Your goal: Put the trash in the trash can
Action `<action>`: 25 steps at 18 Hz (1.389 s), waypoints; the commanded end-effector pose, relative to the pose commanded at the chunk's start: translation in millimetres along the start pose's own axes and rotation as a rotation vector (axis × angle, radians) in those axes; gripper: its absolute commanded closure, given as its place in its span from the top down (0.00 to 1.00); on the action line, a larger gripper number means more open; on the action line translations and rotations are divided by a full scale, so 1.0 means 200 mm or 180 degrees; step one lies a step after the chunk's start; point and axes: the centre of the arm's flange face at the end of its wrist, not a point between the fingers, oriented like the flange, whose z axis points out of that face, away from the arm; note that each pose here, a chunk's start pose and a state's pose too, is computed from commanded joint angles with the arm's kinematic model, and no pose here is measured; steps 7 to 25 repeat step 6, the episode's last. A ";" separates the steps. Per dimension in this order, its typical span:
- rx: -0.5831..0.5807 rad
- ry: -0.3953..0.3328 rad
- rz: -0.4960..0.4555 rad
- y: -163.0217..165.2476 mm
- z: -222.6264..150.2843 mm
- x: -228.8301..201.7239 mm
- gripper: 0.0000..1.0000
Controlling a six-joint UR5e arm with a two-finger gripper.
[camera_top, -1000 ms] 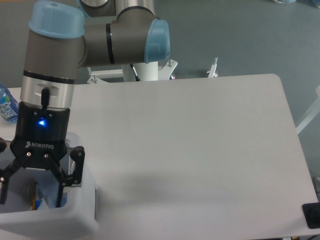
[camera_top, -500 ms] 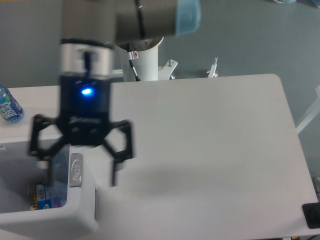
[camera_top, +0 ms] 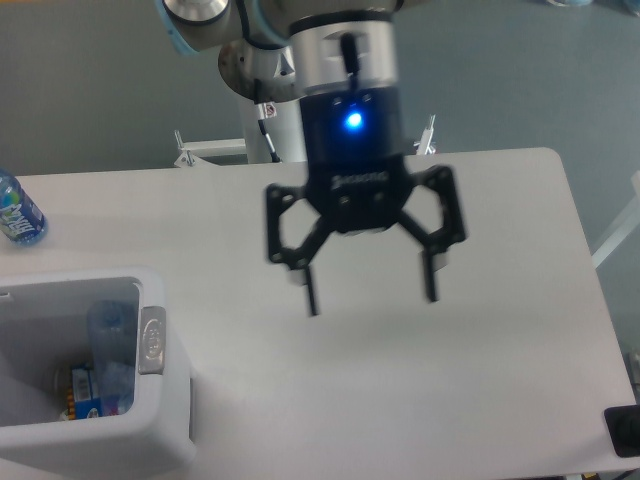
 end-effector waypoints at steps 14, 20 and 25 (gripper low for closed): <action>-0.0586 -0.0089 0.0791 0.20 -0.02 -0.07 1.00; -0.0586 -0.0089 0.0791 0.20 -0.02 -0.07 1.00; -0.0586 -0.0089 0.0791 0.20 -0.02 -0.07 1.00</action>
